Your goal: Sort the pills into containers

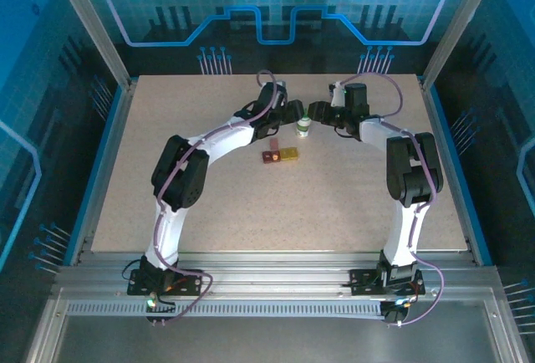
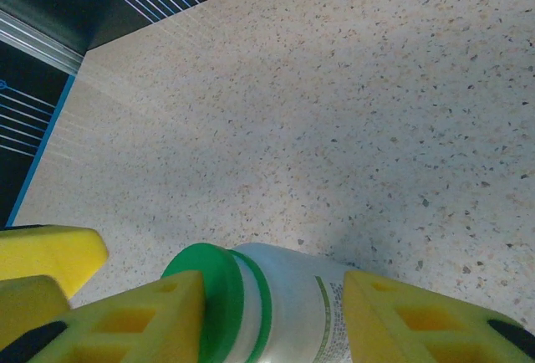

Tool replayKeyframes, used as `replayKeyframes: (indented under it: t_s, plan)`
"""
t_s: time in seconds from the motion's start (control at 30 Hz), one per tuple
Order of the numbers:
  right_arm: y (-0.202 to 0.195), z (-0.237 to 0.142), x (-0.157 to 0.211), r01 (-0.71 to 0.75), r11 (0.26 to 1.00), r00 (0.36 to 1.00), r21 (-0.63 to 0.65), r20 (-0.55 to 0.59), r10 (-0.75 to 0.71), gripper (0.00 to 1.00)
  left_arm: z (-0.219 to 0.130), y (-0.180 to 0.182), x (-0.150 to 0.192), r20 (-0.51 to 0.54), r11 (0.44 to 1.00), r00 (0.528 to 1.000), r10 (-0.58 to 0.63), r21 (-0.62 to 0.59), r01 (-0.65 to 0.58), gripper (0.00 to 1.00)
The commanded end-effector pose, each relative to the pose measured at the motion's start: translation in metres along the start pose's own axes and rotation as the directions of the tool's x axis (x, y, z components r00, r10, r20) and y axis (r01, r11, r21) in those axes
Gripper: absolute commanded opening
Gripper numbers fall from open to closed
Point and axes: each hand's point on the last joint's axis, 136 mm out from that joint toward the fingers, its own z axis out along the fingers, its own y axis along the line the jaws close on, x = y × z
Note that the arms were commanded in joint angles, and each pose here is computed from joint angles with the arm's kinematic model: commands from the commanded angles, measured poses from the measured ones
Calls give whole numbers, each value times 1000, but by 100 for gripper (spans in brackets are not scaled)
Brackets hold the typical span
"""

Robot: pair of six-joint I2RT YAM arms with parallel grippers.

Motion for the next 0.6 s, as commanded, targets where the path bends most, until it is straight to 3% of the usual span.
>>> replayKeyframes:
  t_s: [0.0,0.33,0.57]
  plan:
    - [1,8,19,-6,1000,999,-18,-36,5,47,10,2,2,-16,1000,1000,-9,2,9,58]
    - [3,7,23,5,999,1000,-49,-1,-5,41,22,8,33,-69,1000,997,18,4,-18,54]
    - [2,11,38,100,995,995,-21,29,-99,38,28,11,45,-95,999,995,42,-5,-42,51]
